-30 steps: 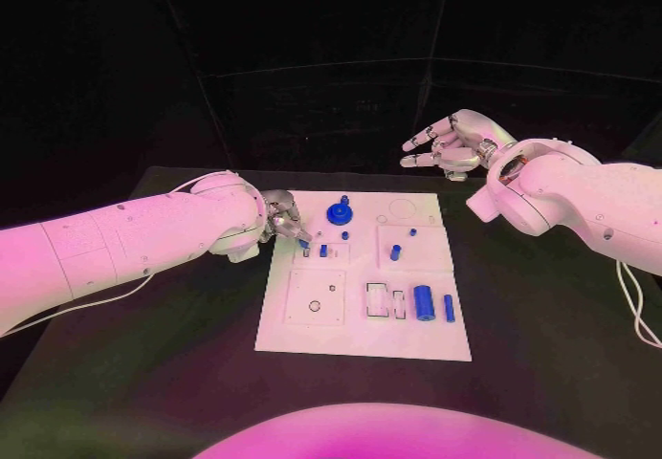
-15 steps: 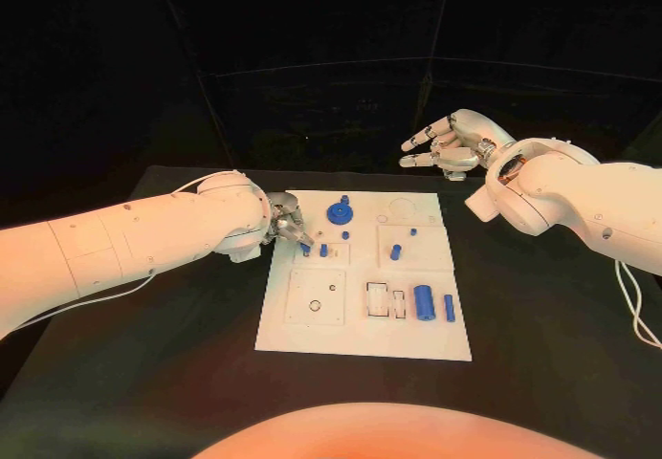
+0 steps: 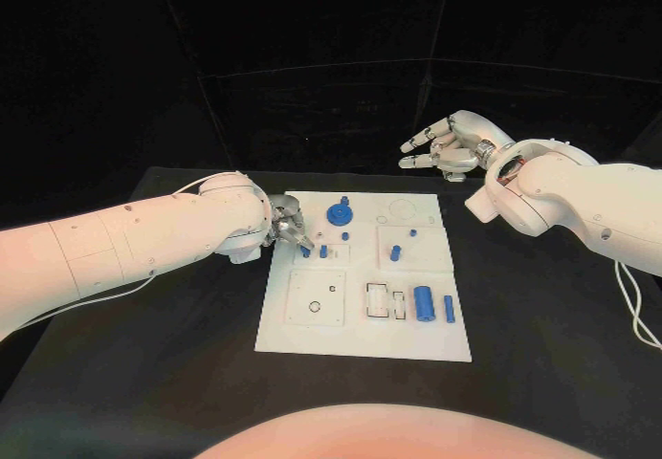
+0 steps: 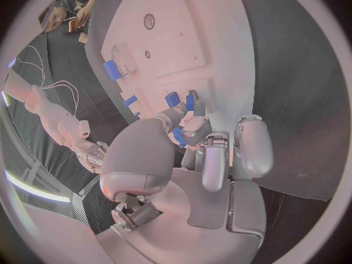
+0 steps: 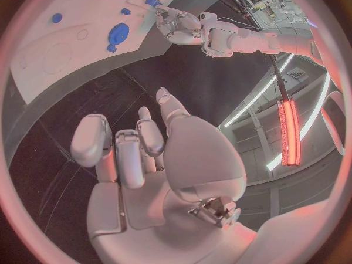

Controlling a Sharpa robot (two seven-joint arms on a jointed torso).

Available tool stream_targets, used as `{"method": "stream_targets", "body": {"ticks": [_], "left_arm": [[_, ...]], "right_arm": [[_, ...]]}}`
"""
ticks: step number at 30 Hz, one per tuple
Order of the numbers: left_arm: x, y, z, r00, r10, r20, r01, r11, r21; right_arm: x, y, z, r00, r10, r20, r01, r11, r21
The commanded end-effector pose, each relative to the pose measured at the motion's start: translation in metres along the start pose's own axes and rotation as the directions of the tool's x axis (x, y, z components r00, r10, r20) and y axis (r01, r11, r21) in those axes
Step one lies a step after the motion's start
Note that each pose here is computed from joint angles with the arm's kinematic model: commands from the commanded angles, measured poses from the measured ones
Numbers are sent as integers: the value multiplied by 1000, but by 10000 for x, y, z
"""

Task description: Assemble the parts on the task board

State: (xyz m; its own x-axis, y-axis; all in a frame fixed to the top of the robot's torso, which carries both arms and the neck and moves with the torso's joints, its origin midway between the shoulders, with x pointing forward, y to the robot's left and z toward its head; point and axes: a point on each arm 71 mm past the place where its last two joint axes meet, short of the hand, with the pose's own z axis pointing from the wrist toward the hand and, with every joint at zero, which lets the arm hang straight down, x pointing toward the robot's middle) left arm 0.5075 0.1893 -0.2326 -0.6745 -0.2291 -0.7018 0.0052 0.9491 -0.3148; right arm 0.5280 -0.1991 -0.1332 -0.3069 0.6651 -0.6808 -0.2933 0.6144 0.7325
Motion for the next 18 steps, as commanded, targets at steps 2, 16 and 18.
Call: {"method": "stream_targets", "body": {"ticks": [2, 16, 18], "left_arm": [[21, 15, -8, 1000, 22, -19, -22, 1000, -8], [24, 22, -23, 1000, 24, -17, -24, 1000, -7], [25, 18, -21, 1000, 24, -17, -24, 1000, -7]], "right_arm": [[-2, 17, 4, 1000, -2, -5, 2, 1000, -11], [1, 16, 12, 1000, -2, -5, 2, 1000, -12], [3, 18, 13, 1000, -2, -5, 2, 1000, -12]]}}
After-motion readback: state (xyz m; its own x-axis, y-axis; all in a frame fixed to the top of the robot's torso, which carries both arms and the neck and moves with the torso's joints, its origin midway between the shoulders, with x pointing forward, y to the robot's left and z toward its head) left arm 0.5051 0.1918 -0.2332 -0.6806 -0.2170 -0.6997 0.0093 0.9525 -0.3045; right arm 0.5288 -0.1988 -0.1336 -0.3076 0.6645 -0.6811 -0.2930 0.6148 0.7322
